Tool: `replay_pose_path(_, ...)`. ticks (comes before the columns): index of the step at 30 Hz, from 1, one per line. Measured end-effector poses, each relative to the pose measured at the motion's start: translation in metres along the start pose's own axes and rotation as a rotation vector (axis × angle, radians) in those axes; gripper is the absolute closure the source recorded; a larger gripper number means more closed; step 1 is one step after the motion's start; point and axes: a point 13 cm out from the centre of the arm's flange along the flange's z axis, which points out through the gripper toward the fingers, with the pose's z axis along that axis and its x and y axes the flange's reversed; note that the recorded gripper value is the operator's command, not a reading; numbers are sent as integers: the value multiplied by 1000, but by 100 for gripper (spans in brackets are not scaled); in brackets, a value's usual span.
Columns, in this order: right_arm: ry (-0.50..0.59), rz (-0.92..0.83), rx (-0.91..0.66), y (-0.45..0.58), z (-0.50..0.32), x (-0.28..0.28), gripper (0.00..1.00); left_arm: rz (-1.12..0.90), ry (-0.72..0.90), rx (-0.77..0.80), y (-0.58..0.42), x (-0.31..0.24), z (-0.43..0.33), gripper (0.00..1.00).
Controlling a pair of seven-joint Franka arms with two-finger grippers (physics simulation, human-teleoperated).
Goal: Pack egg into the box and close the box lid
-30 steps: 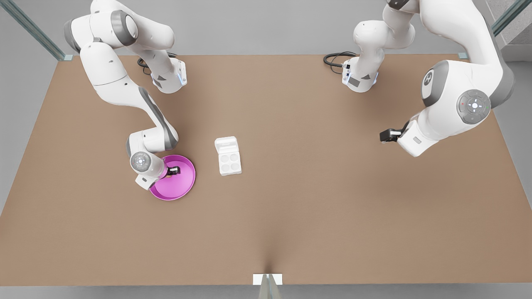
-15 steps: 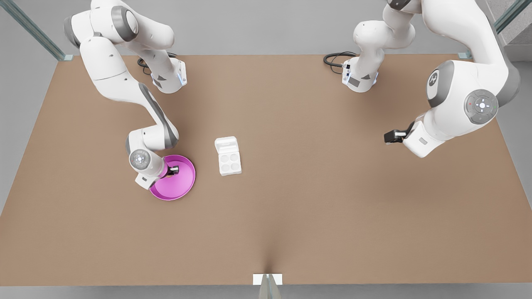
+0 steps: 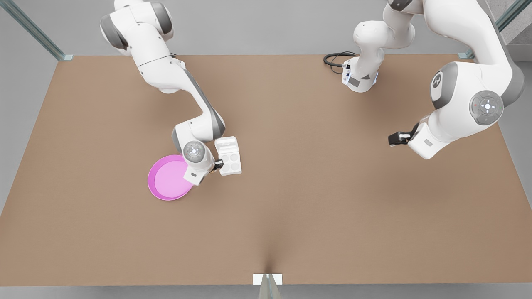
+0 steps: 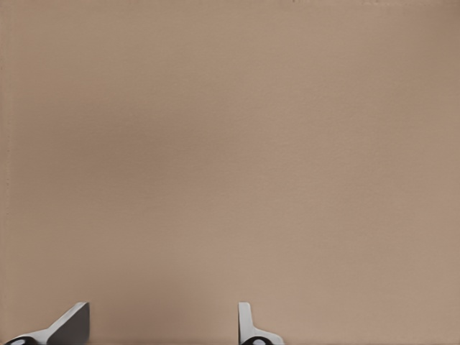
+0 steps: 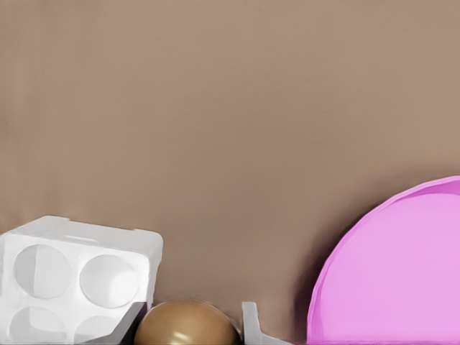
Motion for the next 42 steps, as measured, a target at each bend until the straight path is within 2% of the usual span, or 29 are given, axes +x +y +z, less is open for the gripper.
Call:
replay_pose_path(4,12,-4,-20,59,0,-2,59,2,-4,2,-2,-1,-1,0)
replay_pose_path(5,22,-3,-23,70,5,0,58,2,-2,3,-2,-2,0,19)
replay_pose_path(6,33,0,-23,79,10,3,58,2,0,6,-3,-2,1,79)
replay_pose_path(7,50,5,-22,83,17,9,58,11,0,17,-14,-1,0,79)
replay_pose_path(9,87,20,-17,86,33,23,58,144,6,6,-113,23,5,79)
replay_pose_path(10,102,29,-15,85,38,31,49,217,11,-7,-167,44,10,79)
replay_pose_path(11,111,35,-12,85,41,35,0,269,16,-22,-209,65,16,79)
replay_pose_path(14,114,58,-8,83,35,42,0,332,27,-55,-287,115,32,79)
replay_pose_path(16,116,117,-18,51,21,49,0,307,23,-53,-308,127,37,79)
replay_pose_path(20,104,325,-92,-123,-14,44,0,272,9,-34,-369,160,56,79)
replay_pose_path(23,-26,446,-89,-272,-101,9,0,254,-28,-5,-426,198,66,79)
replay_pose_path(25,-111,463,-64,-323,-169,-3,0,251,-51,26,-482,218,78,79)
replay_pose_path(28,-211,378,-17,-289,-282,24,0,192,-95,56,-557,194,147,79)
replay_pose_path(30,-232,325,2,-257,-333,51,0,122,-152,98,-583,162,179,79)
replay_pose_path(33,-173,333,-18,-263,-340,76,0,25,-235,175,-605,127,199,79)
replay_pose_path(35,-113,341,-32,-272,-325,86,0,-13,-257,215,-623,125,215,79)
replay_pose_path(42,1,312,-55,-269,-307,105,0,-55,-277,271,-677,193,260,79)
